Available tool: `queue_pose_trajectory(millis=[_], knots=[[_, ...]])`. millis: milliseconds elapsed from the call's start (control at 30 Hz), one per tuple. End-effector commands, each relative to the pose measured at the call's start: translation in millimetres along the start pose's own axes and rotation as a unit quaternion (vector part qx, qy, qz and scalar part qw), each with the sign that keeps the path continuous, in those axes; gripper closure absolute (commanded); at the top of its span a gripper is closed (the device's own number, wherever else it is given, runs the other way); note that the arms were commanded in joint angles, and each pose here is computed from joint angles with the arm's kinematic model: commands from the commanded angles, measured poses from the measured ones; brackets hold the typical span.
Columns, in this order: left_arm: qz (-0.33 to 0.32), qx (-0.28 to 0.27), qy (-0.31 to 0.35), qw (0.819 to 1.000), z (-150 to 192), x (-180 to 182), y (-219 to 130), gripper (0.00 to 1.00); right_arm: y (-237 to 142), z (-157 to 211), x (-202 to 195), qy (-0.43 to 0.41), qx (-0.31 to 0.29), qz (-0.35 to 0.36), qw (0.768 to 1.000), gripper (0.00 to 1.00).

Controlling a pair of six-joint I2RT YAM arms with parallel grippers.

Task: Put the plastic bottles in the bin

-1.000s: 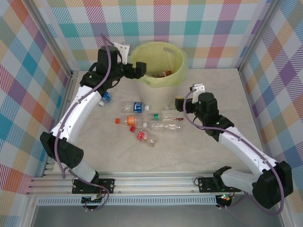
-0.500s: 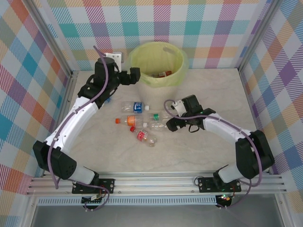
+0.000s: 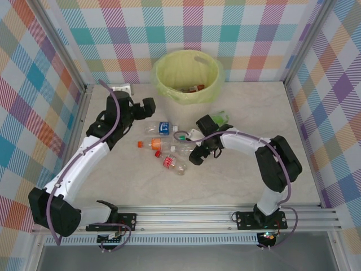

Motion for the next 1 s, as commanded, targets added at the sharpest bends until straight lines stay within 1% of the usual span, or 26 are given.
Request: queue_pose_trajectory(millis=[0, 200, 267, 333, 467, 900, 967], knots=[[-0.031, -0.005, -0.038, 0.999, 8, 16, -8, 0.0, 10, 6, 2, -0.042, 0.041, 0.013, 0.998, 0.02], [-0.056, 0.013, -0.064, 0.996, 28, 33, -8, 0.0, 20, 9, 0, -0.056, 0.056, 0.026, 0.997, 0.04], [-0.062, 0.015, -0.071, 0.995, 31, 38, -8, 0.0, 23, 11, 0, -0.064, 0.056, 0.033, 0.996, 0.09], [-0.064, 0.016, -0.078, 0.995, 32, 40, -6, 0.0, 24, 13, 0, -0.077, 0.055, 0.044, 0.995, 0.16], [-0.062, 0.02, -0.085, 0.994, 35, 42, -1, 0.0, 24, 19, -1, -0.091, 0.063, 0.055, 0.992, 0.24], [-0.062, 0.038, -0.11, 0.991, 41, 50, 13, 0.0, -3, 29, 5, -0.081, 0.032, 0.051, 0.995, 0.42], [-0.061, 0.023, -0.117, 0.991, 37, 51, 15, 0.0, -8, 28, 7, -0.081, 0.02, 0.049, 0.995, 0.44]])
Point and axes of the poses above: each hand's point on the last joint's axis, 136 mm out from that joint toward the fingers, its own y axis out along the fingers, its own x axis along the line the jaws close on, z = x × y, the point moved 8 cm from there along -y, back along the fingers, and after that the axes turned 15 degrees about y, right-handed, at the moved point
